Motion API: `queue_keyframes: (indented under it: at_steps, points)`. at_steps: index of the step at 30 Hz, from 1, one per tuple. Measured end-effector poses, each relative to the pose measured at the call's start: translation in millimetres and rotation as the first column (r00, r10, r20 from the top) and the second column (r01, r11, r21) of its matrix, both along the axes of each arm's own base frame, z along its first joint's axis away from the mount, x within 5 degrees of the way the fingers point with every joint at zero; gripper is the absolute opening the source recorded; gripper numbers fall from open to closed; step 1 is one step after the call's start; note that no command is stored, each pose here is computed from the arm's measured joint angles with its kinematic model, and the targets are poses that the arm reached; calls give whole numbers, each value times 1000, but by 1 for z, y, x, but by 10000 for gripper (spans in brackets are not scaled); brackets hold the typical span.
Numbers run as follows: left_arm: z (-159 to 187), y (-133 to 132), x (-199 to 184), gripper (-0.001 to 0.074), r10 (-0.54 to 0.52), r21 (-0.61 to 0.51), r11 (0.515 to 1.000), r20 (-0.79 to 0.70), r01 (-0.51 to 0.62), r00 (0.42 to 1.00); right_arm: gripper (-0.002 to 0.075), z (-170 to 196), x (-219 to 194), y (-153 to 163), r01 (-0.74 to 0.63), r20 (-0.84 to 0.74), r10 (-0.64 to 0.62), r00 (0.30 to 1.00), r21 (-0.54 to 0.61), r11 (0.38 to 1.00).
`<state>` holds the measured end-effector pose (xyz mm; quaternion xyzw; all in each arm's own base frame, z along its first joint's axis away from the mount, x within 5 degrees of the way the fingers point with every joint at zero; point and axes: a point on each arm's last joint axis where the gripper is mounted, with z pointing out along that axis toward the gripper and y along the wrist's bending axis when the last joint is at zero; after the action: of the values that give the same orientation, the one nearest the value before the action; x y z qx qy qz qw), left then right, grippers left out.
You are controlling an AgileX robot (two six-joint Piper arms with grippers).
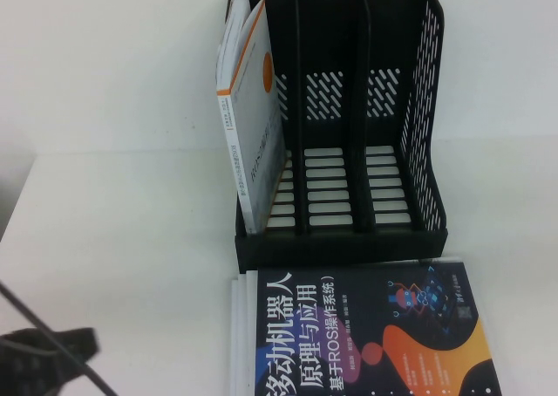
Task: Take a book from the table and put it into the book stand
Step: Push book with right arm
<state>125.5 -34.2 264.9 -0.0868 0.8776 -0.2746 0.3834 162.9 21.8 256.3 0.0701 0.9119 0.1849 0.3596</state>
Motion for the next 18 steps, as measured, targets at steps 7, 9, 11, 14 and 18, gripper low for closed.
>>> queue_keyframes:
  at_steps: [7,9,11,14,18]
  points:
    - [-12,-18,29,-2,-196,-185,965,-55,183,979,-2,-30,32,9,-74,-99,85,991,110,991]
    - [-14,-19,39,-2,-194,-240,954,-43,179,980,-2,-37,41,12,-85,-108,101,989,144,986]
    - [-17,-20,48,-2,-186,-284,944,-35,168,982,-2,-44,48,14,-92,-114,113,987,177,980]
    - [-21,-20,60,-2,-164,-336,930,-15,149,986,-1,-59,59,20,-108,-139,138,981,201,974]
    - [-24,-21,70,-2,-163,-353,921,29,162,986,-1,-80,69,31,-134,-194,167,967,173,976]
